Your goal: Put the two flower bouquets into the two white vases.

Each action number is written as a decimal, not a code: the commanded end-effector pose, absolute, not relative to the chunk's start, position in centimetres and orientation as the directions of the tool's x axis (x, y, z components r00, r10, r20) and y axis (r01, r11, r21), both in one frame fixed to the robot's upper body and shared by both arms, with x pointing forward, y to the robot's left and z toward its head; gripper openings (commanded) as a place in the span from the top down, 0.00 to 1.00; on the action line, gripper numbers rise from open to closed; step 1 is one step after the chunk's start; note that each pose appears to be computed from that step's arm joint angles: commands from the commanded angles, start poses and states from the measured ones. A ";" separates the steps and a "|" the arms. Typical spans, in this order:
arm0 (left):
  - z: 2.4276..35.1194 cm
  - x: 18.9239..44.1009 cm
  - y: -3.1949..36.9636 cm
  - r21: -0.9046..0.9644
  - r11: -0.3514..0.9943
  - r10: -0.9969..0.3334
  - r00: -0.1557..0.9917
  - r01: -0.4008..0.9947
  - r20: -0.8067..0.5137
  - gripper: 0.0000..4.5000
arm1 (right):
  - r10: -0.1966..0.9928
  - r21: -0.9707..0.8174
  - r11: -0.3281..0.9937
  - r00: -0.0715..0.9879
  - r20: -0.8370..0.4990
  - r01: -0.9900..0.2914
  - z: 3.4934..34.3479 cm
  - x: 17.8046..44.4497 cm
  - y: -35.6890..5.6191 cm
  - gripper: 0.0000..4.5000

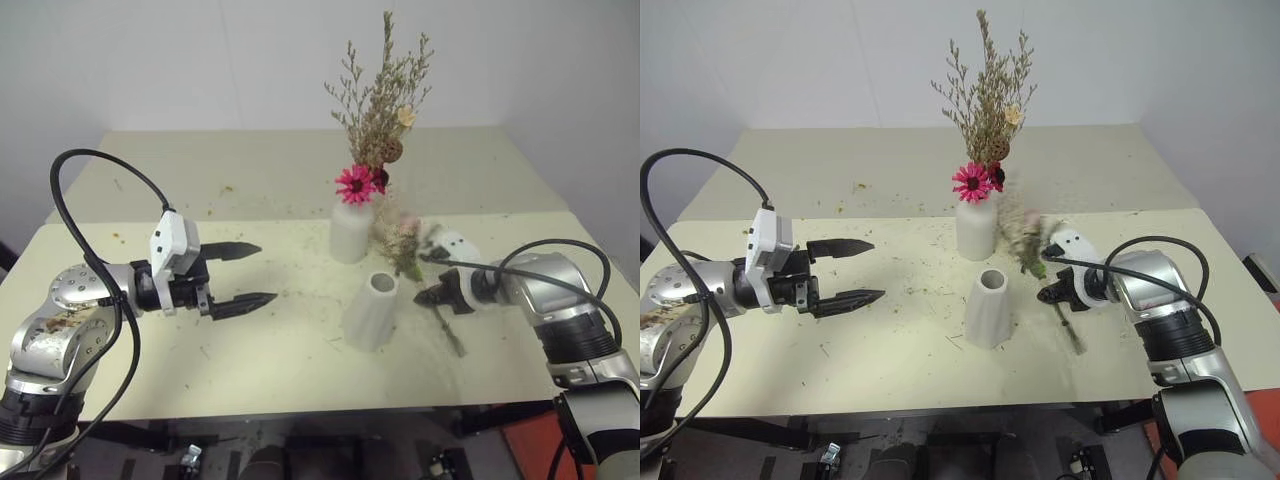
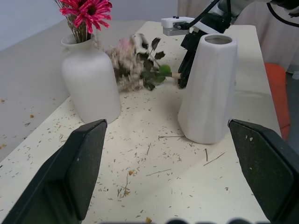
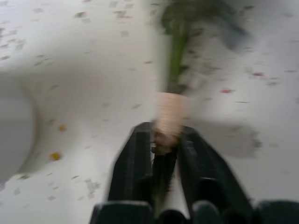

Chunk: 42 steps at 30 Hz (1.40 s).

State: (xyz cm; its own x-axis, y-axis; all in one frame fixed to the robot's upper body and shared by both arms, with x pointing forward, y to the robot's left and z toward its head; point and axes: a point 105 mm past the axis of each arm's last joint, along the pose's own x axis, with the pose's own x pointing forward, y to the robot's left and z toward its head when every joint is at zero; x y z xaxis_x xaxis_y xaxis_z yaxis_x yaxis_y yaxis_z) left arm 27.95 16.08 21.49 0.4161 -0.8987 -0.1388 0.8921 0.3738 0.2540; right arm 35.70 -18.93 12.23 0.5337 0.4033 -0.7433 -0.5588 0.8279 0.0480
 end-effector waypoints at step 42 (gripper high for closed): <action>24.5 25.1 17.7 0.288 0.280 -0.935 0.328 0.916 -0.132 0.00 | 0.643 0.016 0.480 0.364 0.674 -0.877 33.4 26.8 -13.0 0.96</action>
State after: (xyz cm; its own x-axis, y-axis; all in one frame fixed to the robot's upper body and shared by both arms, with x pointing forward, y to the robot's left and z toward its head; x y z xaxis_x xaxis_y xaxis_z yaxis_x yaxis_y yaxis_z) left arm 25.66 17.88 23.36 0.3343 -0.9307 -0.1482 0.9242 0.2929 0.2452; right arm 27.69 -12.98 32.39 0.4089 0.6465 0.6441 -0.8730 0.4826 0.0698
